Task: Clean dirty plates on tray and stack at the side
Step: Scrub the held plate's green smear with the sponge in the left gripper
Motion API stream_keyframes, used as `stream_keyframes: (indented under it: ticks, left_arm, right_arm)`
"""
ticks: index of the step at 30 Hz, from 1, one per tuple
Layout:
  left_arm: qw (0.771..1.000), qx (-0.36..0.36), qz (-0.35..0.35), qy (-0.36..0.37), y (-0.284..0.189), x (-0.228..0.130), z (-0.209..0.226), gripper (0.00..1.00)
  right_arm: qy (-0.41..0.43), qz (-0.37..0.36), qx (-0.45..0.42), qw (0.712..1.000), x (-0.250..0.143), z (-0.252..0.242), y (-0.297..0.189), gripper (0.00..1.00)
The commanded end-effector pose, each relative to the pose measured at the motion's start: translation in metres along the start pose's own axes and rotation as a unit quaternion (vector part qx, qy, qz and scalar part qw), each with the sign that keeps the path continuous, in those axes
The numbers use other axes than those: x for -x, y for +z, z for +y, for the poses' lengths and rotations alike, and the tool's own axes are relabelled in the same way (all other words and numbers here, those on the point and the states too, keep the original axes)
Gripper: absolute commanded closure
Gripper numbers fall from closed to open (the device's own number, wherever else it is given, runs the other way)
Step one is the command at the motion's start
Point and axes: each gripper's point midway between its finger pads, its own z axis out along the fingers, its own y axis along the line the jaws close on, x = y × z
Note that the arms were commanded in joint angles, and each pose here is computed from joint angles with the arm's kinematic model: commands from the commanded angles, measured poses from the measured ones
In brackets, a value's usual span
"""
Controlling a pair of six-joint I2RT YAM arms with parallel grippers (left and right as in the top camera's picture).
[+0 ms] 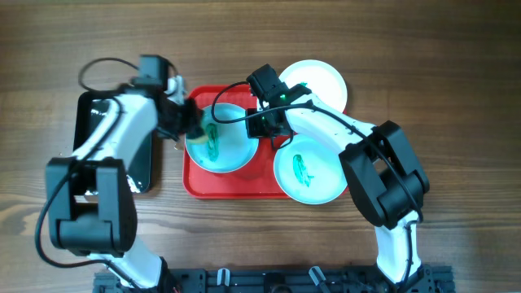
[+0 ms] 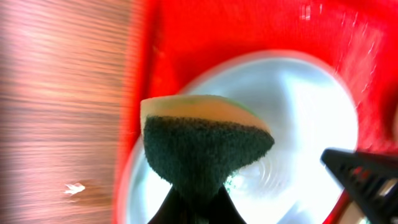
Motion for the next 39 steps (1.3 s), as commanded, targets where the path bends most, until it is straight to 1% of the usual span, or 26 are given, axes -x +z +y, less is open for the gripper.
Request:
stream_keyframes:
  ticks: [1, 5, 8, 9, 10, 11, 12, 13, 14, 15, 16, 17, 19, 20, 21, 23, 24, 25, 28, 29, 31, 32, 34, 38, 39]
  left_arm:
    - [0.998, 0.041, -0.004, 0.037, 0.026, -0.02, 0.009, 0.96]
    - [0.997, 0.049, -0.02, 0.055, 0.04, -0.027, 0.009, 0.96]
    - [0.997, 0.036, -0.007, 0.071, 0.045, -0.037, -0.003, 0.96]
    - [0.997, 0.012, 0.007, 0.078, 0.046, -0.044, -0.014, 0.96]
    - [0.994, -0.032, 0.025, 0.097, 0.046, -0.053, -0.031, 0.96]
    - [0.984, -0.109, 0.051, 0.129, 0.043, -0.067, -0.058, 0.96]
    - [0.979, -0.139, 0.061, 0.136, 0.04, -0.072, -0.068, 0.96]
    - [0.978, -0.144, 0.063, 0.134, 0.039, -0.073, -0.07, 0.96]
    - [0.983, -0.126, 0.054, 0.126, 0.041, -0.068, -0.065, 0.96]
    - [0.994, -0.065, 0.026, 0.09, 0.046, -0.054, -0.046, 0.96]
    - [0.998, -0.017, -0.003, 0.064, 0.047, -0.041, -0.031, 0.96]
    - [0.998, 0.016, -0.028, 0.048, 0.047, -0.03, -0.02, 0.96]
    - [0.993, 0.08, -0.082, 0.019, 0.043, -0.009, 0.0, 0.96]
    - [0.986, 0.115, -0.118, 0.004, 0.037, 0.005, 0.012, 0.96]
    - [0.98, 0.138, -0.145, -0.005, 0.033, 0.015, 0.019, 0.96]
    - [0.973, 0.157, -0.17, -0.006, 0.028, 0.025, 0.024, 0.96]
    - [0.973, 0.158, -0.166, -0.006, 0.028, 0.023, 0.024, 0.96]
    - [0.976, 0.162, -0.145, -0.006, 0.031, 0.013, 0.027, 0.96]
    - [0.985, 0.158, -0.066, -0.009, 0.037, -0.022, 0.031, 0.96]
    - [0.988, 0.154, -0.016, -0.012, 0.039, -0.045, 0.032, 0.96]
    - [0.992, 0.118, 0.053, 0.01, 0.04, -0.073, 0.023, 0.96]
    - [0.992, 0.079, 0.088, 0.036, 0.041, -0.087, 0.011, 0.96]
    - [0.99, 0.035, 0.122, 0.065, 0.039, -0.101, -0.001, 0.96]
    - [0.988, 0.026, 0.13, 0.077, 0.039, -0.104, -0.003, 0.96]
    - [0.987, 0.005, 0.137, 0.087, 0.038, -0.107, -0.009, 0.96]
  right_arm:
    - [-0.004, 0.02, -0.004, 1.0, -0.009, -0.003, 0.016, 0.96]
    - [-0.004, 0.02, -0.004, 1.0, -0.009, -0.003, 0.016, 0.96]
    - [-0.005, 0.019, -0.004, 1.0, -0.009, -0.003, 0.016, 0.96]
    - [-0.005, 0.019, -0.004, 1.0, -0.008, -0.003, 0.016, 0.96]
    - [-0.005, 0.019, -0.004, 1.0, -0.008, -0.003, 0.016, 0.96]
    - [-0.004, 0.019, -0.004, 1.0, -0.008, -0.003, 0.016, 0.95]
    - [-0.004, 0.019, -0.004, 1.0, -0.008, -0.003, 0.016, 0.96]
    - [-0.005, 0.019, -0.003, 1.0, -0.008, -0.003, 0.016, 0.96]
    - [-0.005, 0.019, -0.003, 1.0, -0.008, -0.003, 0.016, 0.96]
    - [-0.005, 0.019, -0.004, 1.0, -0.008, -0.003, 0.016, 0.96]
    - [-0.005, 0.019, -0.004, 1.0, -0.008, -0.003, 0.016, 0.96]
    - [-0.005, 0.019, -0.004, 1.0, -0.008, -0.003, 0.016, 0.96]
    - [-0.004, 0.019, -0.004, 1.0, -0.008, -0.003, 0.016, 0.96]
    - [-0.005, 0.019, -0.004, 1.0, -0.008, -0.003, 0.016, 0.96]
    - [-0.004, 0.019, -0.004, 1.0, -0.008, -0.003, 0.016, 0.96]
    - [-0.004, 0.019, -0.004, 1.0, -0.008, -0.003, 0.016, 0.96]
    - [-0.004, 0.019, -0.004, 1.0, -0.008, -0.003, 0.016, 0.96]
    - [-0.004, 0.019, -0.004, 1.0, -0.008, -0.003, 0.016, 0.96]
    - [-0.001, 0.019, -0.004, 1.0, -0.008, -0.003, 0.016, 0.95]
    - [-0.001, 0.023, 0.003, 1.0, -0.01, 0.0, 0.016, 0.96]
    - [0.0, 0.03, 0.019, 0.999, -0.011, 0.003, 0.015, 0.96]
    - [-0.003, 0.035, 0.032, 0.999, -0.011, 0.004, 0.014, 0.96]
    - [-0.008, 0.048, 0.067, 0.997, -0.01, 0.005, 0.01, 0.96]
    - [-0.032, 0.069, 0.13, 0.989, -0.011, 0.006, 0.001, 0.96]
    - [-0.033, 0.072, 0.13, 0.988, -0.012, 0.004, 0.0, 0.96]
